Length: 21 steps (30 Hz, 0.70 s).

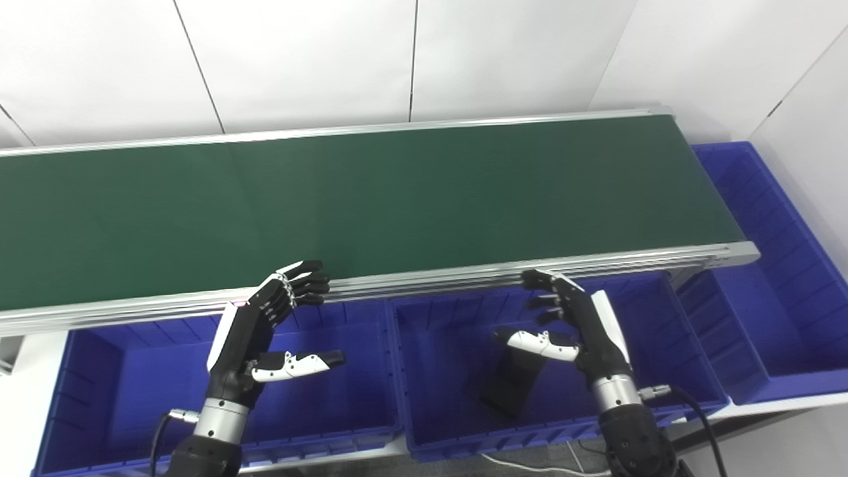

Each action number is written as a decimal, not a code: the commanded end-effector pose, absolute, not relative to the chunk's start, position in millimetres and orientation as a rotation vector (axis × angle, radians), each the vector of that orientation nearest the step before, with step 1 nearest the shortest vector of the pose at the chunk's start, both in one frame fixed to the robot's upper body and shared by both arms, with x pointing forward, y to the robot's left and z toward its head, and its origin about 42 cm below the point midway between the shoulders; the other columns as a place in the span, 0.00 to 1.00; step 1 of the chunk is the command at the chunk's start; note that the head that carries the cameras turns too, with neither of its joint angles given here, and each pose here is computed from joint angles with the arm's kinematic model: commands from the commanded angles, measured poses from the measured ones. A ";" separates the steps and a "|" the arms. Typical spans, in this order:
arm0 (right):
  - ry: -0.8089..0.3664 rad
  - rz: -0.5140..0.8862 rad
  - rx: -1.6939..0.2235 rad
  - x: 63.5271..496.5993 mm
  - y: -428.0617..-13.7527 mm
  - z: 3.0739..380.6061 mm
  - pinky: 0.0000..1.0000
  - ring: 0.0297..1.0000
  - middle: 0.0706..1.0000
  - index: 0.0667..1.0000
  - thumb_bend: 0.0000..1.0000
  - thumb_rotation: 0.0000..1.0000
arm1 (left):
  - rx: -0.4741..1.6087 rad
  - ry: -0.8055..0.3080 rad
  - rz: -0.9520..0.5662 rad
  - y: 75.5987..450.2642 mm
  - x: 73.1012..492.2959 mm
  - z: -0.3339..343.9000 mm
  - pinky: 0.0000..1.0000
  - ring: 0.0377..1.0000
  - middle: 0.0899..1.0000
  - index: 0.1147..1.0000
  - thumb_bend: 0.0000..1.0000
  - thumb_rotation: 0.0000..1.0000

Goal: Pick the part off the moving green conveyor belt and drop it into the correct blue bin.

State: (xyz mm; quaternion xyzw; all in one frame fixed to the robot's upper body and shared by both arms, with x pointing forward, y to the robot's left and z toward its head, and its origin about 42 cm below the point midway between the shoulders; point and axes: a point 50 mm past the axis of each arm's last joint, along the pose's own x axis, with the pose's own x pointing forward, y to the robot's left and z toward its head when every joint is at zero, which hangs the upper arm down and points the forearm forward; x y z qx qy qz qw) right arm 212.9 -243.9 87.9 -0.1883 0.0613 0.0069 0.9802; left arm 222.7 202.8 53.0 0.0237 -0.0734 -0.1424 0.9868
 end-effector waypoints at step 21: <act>-0.148 0.250 -0.028 247.1 -181.8 100.4 0.60 0.69 0.77 0.77 0.99 0.40 | 0.102 -0.156 -0.316 184.7 231.4 43.5 0.66 0.67 0.67 0.70 0.84 0.11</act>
